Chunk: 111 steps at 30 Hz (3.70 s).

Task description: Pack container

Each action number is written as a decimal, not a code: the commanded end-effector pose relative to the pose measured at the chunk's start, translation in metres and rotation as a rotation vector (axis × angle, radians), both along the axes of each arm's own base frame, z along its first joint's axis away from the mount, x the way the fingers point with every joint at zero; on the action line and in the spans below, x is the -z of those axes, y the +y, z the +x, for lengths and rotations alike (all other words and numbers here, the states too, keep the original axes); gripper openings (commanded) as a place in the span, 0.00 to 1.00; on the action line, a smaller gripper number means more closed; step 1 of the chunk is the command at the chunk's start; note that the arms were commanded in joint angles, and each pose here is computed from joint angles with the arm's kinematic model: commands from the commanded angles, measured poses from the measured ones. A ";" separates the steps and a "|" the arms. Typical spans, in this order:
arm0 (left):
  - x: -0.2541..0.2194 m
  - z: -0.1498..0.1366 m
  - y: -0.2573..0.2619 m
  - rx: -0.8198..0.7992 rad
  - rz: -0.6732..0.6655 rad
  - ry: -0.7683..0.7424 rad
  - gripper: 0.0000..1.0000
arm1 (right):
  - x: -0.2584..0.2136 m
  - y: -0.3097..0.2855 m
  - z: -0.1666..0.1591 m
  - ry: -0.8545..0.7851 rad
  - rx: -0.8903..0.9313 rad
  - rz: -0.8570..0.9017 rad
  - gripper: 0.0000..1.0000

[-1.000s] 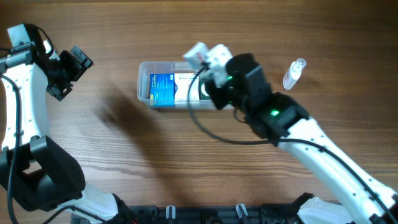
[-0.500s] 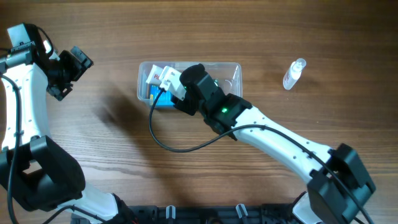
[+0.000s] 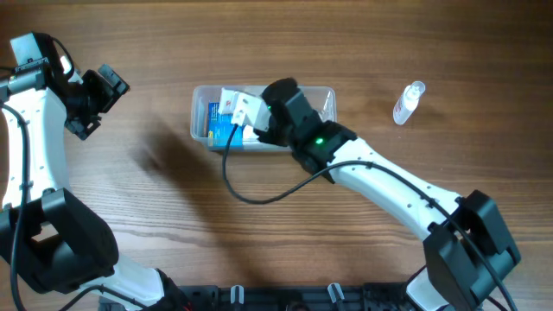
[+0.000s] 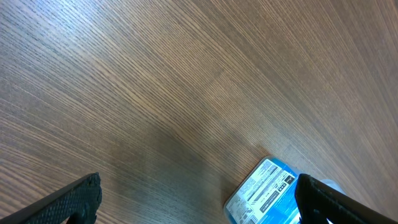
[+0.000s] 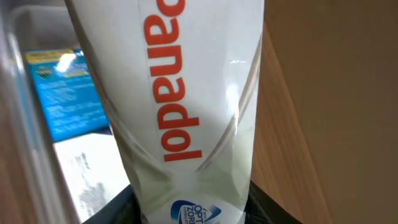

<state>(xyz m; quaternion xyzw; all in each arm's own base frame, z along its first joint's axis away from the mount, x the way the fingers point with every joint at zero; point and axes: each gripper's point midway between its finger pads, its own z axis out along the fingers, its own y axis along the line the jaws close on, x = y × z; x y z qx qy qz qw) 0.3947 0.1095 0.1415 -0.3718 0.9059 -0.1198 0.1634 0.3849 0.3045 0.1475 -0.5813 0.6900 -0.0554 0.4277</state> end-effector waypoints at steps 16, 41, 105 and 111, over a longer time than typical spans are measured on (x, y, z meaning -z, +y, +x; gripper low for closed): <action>-0.011 0.003 0.004 -0.018 0.012 -0.028 1.00 | 0.033 0.018 -0.003 0.078 -0.084 0.011 0.45; -0.011 0.003 0.004 -0.018 0.012 -0.028 1.00 | -0.001 -0.013 0.029 0.084 0.417 0.302 0.20; -0.011 0.003 0.004 -0.018 0.012 -0.028 1.00 | -0.050 -0.033 0.014 0.782 0.795 0.502 0.04; -0.011 0.003 0.004 -0.018 0.012 -0.028 1.00 | -0.017 -0.032 0.010 0.861 0.825 0.417 0.04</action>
